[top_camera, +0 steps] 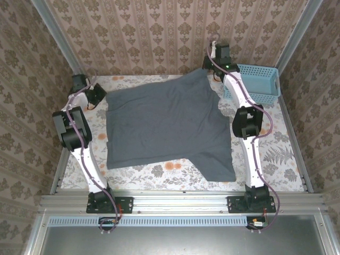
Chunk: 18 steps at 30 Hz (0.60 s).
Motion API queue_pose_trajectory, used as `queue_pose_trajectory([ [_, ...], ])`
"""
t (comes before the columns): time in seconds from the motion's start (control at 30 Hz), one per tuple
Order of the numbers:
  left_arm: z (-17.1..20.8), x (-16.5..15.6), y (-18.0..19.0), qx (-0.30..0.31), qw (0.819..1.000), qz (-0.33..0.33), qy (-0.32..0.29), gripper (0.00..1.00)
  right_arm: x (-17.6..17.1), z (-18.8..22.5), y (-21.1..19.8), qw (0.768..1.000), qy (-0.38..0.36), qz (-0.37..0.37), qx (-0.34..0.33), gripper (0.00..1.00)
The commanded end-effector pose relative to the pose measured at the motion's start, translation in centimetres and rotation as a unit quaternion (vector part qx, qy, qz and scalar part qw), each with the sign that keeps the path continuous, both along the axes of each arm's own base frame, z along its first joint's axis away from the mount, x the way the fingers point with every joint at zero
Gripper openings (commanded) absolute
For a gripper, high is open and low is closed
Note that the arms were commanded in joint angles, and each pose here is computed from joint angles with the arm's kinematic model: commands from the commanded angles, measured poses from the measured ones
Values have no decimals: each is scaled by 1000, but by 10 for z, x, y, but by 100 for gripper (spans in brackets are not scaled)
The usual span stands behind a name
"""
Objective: Fold the inside-out t-shirt
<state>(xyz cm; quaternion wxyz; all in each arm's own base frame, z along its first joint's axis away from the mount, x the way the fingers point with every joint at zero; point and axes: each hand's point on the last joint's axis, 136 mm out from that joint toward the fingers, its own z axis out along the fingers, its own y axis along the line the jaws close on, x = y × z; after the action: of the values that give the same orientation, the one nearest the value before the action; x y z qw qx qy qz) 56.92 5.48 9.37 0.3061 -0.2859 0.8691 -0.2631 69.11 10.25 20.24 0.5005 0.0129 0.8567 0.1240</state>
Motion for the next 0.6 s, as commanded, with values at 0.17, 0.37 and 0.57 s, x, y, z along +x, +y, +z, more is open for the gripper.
queue_pose_trajectory([
  [0.17,38,-7,-1,-6,998,-28,-59,0,-47,50,-7,999,-47,-9,14,0],
  [0.37,28,-27,9,-16,998,-4,-57,0,-86,26,-18,999,-25,-31,22,0],
  [0.57,21,-52,17,-30,998,19,-54,0,-123,4,-33,997,-3,-62,42,0],
])
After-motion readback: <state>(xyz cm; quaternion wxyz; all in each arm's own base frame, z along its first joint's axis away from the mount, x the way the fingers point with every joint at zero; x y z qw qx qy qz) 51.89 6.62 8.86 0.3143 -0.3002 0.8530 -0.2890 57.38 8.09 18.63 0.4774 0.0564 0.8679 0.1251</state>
